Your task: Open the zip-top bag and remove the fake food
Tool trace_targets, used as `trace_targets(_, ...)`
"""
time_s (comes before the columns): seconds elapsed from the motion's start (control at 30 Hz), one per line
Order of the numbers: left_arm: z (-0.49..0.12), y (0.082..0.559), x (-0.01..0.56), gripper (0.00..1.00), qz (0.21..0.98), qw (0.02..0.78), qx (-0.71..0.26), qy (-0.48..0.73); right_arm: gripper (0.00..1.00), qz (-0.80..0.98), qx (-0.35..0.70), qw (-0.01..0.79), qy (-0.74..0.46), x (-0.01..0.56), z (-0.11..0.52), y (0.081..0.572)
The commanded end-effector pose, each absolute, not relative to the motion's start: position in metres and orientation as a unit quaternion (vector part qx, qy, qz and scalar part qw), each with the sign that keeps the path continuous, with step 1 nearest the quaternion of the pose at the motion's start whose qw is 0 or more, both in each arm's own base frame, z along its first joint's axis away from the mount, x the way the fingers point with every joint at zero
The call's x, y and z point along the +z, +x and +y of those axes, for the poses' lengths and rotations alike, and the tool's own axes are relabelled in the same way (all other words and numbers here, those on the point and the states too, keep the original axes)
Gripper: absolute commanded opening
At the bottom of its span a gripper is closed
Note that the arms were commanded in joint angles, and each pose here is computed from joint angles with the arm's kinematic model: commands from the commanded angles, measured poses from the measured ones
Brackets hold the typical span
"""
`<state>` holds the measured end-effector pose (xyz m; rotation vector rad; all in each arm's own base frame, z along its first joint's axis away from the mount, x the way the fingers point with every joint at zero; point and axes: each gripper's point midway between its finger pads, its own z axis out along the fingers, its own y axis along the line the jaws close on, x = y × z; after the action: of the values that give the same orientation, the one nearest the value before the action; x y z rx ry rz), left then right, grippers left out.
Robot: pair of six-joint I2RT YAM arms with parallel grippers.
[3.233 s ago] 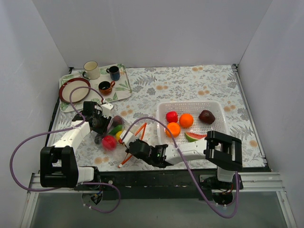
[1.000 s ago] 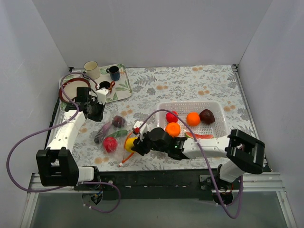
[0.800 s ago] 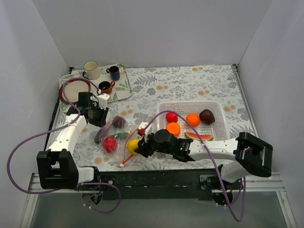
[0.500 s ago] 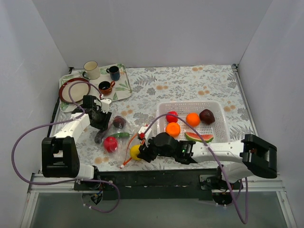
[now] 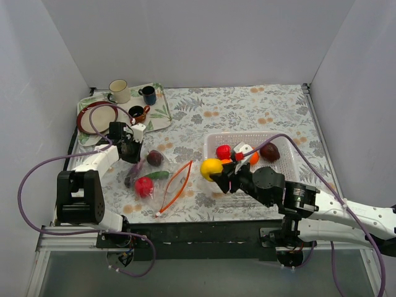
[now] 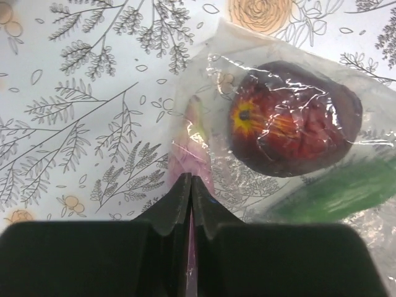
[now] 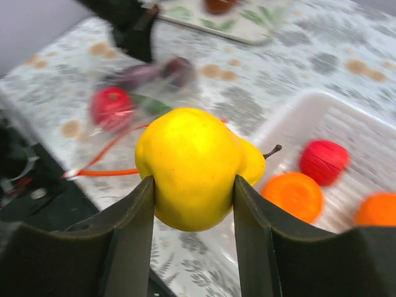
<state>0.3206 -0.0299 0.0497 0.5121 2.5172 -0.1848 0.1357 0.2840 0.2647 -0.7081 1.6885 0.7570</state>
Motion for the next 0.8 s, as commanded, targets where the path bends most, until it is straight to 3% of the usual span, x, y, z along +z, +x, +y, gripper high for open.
trace_targets(0.0, -0.043, 0.311, 0.043, 0.00, 0.941, 0.256, -0.114, 0.190, 0.02, 0.801, 0.099, 0.563, -0.179, 0.224, 0.201, 0.183)
trace_targets(0.2, -0.048, 0.315, 0.069, 0.00, 0.935, 0.271, -0.125, 0.191, 0.05, 0.834, -0.035, 0.537, -0.121, 0.195, 0.148, 0.201)
trace_targets(0.4, -0.061, 0.314, 0.143, 0.00, 0.922, 0.303, -0.159, 0.183, 0.11, 0.865, -0.092, 0.485, -0.090, 0.161, 0.126, 0.215)
trace_targets(0.47, -0.068, 0.309, 0.166, 0.00, 0.918, 0.308, -0.174, 0.181, 0.30, 0.865, -0.085, 0.485, -0.094, 0.155, 0.131, 0.220)
trace_targets(0.6, -0.081, 0.290, 0.183, 0.00, 0.914, 0.300, -0.205, 0.183, 0.48, 0.864, -0.085, 0.487, -0.100, 0.151, 0.138, 0.229)
trace_targets(0.63, -0.082, 0.286, 0.182, 0.00, 0.914, 0.296, -0.207, 0.183, 0.60, 0.864, -0.087, 0.485, -0.101, 0.151, 0.138, 0.230)
trace_targets(0.77, -0.076, 0.272, 0.163, 0.00, 0.924, 0.281, -0.192, 0.175, 0.82, 0.867, -0.088, 0.475, -0.117, 0.154, 0.144, 0.231)
